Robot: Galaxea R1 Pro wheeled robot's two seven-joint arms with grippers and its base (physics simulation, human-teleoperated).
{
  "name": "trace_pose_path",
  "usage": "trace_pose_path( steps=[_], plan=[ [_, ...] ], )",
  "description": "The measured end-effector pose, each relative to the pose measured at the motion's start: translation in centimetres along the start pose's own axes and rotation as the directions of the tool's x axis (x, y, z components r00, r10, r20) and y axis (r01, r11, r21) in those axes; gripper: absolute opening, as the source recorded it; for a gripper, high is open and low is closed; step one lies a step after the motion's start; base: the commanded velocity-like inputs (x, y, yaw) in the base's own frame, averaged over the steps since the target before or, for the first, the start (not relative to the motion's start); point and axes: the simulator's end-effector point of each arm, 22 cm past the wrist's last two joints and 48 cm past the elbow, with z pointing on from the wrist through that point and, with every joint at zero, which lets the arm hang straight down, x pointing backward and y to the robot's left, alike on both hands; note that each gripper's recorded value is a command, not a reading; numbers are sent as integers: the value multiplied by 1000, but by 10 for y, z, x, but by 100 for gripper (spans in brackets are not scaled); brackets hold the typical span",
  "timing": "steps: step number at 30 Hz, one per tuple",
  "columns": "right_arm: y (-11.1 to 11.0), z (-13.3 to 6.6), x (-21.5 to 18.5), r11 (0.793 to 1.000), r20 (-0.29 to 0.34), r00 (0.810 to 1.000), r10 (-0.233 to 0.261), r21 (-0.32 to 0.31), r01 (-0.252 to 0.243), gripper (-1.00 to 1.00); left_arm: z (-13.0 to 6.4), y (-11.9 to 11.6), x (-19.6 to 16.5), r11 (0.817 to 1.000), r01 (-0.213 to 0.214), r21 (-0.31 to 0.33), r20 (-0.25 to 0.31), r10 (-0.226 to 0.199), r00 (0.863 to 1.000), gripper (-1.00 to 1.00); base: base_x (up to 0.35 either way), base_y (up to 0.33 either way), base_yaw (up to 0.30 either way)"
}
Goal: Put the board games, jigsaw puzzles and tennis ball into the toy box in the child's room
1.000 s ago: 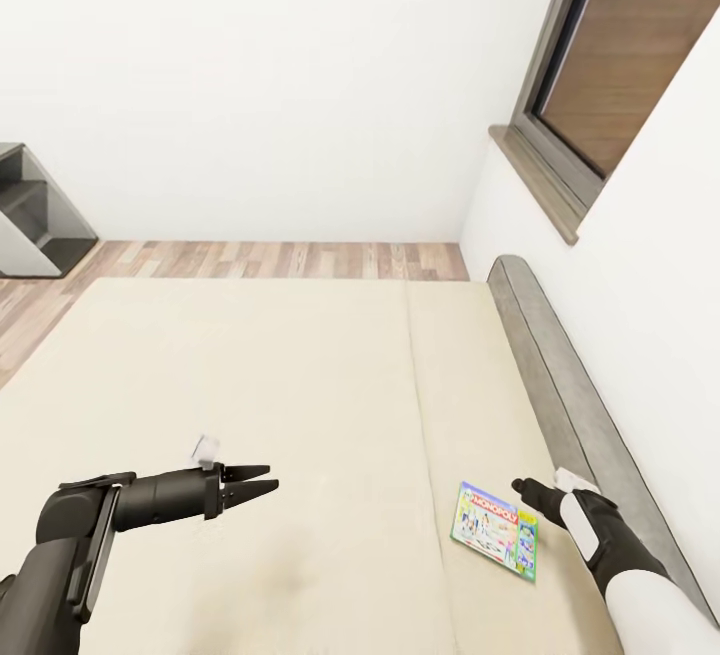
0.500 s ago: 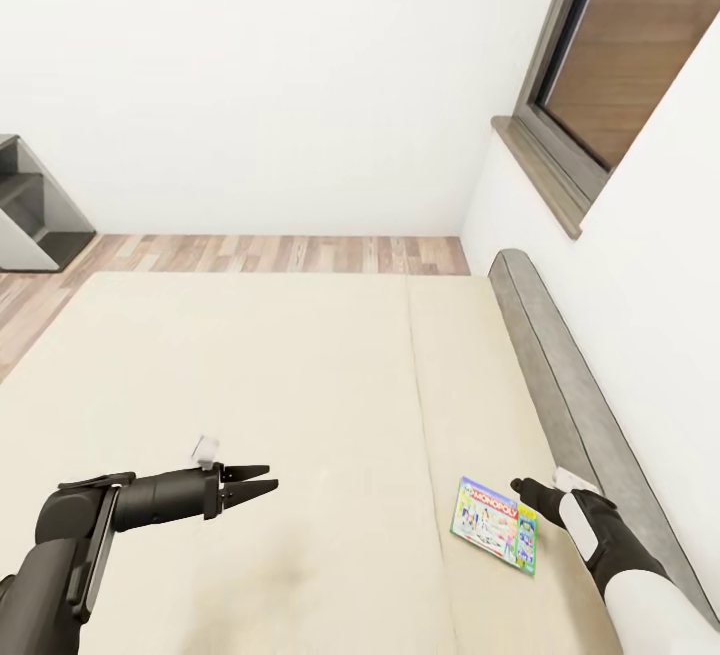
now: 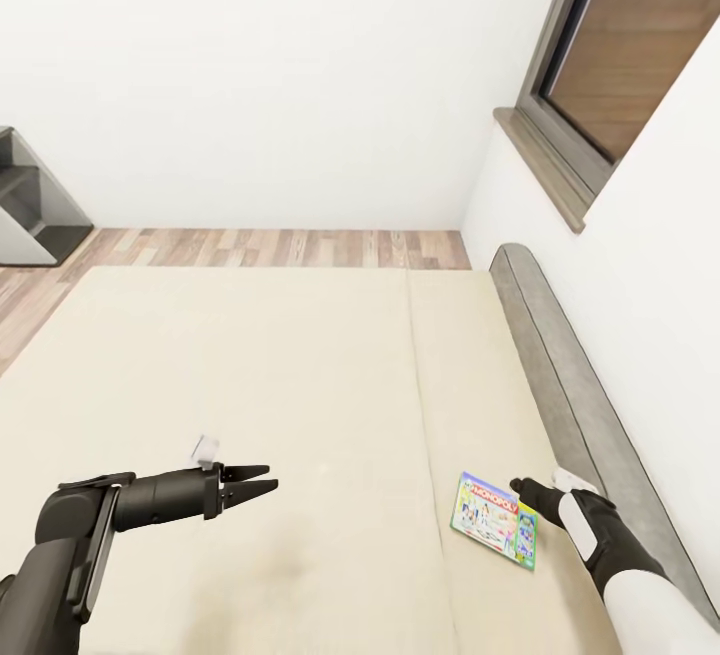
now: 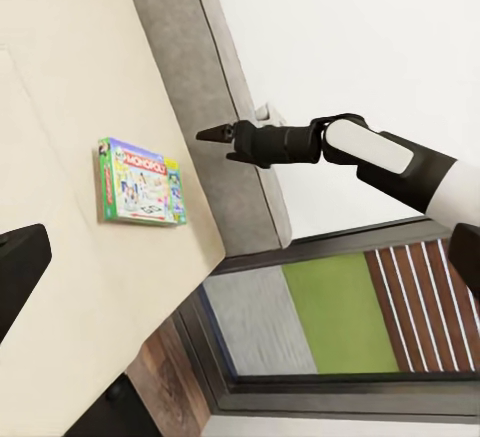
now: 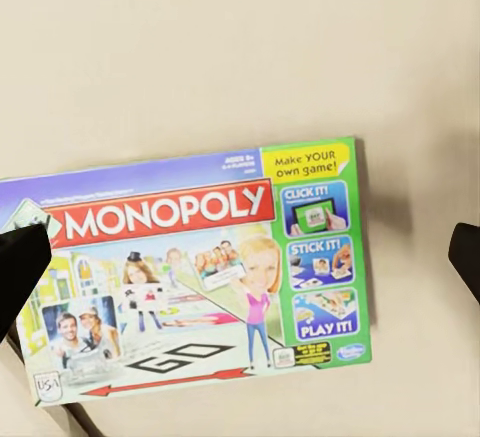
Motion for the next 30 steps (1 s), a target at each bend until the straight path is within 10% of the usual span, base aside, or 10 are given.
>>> trace_pose_path(
  steps=[30],
  plan=[
    [-6,12,17,1000,-33,999,-5,17,5,100,5,13,10,999,34,-5,-16,-35,999,100,0,0,0]
  ],
)
